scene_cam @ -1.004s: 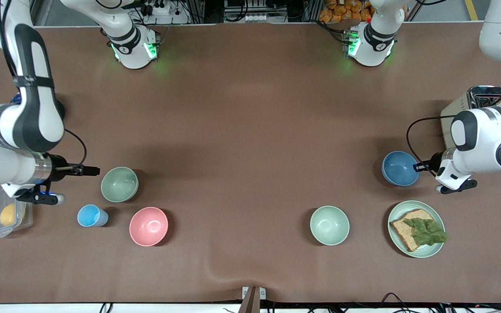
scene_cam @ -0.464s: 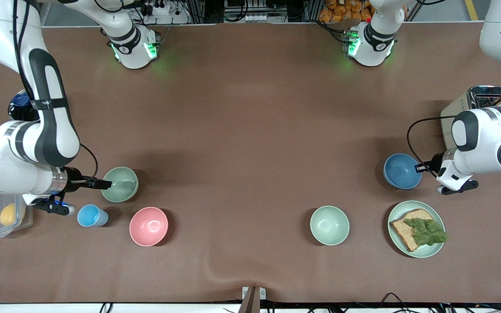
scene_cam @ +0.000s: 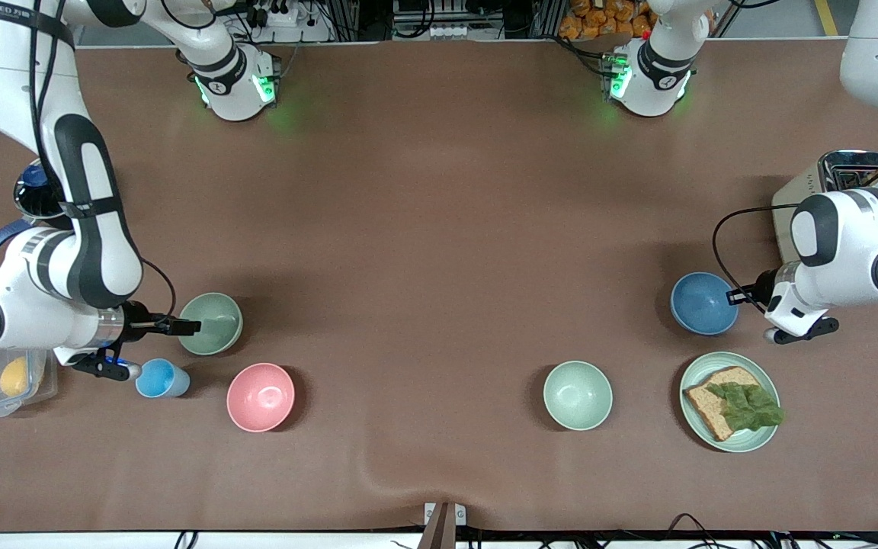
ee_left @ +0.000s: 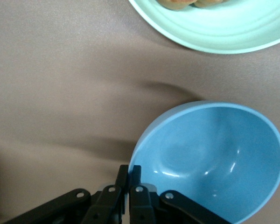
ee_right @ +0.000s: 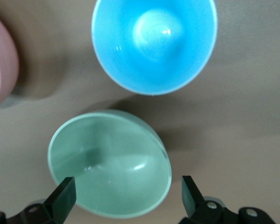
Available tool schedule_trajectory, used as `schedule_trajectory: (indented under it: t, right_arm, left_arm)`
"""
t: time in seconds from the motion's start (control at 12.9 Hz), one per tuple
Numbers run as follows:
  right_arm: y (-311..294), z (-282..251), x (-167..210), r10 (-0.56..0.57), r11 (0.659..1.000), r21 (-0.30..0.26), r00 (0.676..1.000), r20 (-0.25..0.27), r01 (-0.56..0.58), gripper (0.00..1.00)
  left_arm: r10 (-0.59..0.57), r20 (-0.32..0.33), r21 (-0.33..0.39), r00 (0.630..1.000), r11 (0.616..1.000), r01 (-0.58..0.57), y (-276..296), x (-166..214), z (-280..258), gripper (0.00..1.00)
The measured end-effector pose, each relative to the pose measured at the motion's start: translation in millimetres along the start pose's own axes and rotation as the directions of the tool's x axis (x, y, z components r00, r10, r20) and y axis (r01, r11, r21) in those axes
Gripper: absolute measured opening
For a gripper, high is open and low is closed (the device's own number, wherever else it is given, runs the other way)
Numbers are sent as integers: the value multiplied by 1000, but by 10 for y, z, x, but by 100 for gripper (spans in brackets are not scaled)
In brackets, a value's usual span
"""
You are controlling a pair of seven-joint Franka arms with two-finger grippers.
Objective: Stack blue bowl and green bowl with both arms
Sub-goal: 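Grasp the blue bowl with the left gripper while the right gripper grasps the green bowl, then carry the green bowl with the right gripper toward the blue bowl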
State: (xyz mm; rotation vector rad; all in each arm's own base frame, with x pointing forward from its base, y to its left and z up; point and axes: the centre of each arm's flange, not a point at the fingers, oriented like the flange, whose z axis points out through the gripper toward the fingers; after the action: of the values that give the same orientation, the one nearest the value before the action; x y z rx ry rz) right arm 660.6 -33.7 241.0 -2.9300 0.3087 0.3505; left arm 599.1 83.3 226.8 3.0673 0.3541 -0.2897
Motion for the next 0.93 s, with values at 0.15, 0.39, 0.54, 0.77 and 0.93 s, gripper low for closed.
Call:
schedule_trajectory:
  t: [0.15, 0.39, 0.54, 0.77, 0.93]
  right_arm:
    - [-25, 277, 8, -7, 1000, -11, 999, 31, 8, 100]
    - [-171, 650, -96, -28, 999, -30, 996, 89, 31, 100]
    - [-180, 773, -156, -28, 999, -36, 993, 111, 32, 80]
    - [-168, 784, -160, -27, 999, -36, 994, 110, 31, 44]
    - [-214, 769, -162, -37, 999, -32, 994, 106, 40, 26]
  left_arm:
    - [-1, -1, -3, 1000, 1000, 1, 62, -5, -4, 4]
    - [-20, 2, -7, 1000, 1000, 20, 157, -18, -10, 4]
    - [-32, 6, -9, 999, 999, 32, 235, -34, -23, 4]
    - [-32, 7, -9, 999, 999, 32, 247, -38, -31, 4]
    - [-32, 7, -9, 999, 999, 32, 247, -38, -31, 4]
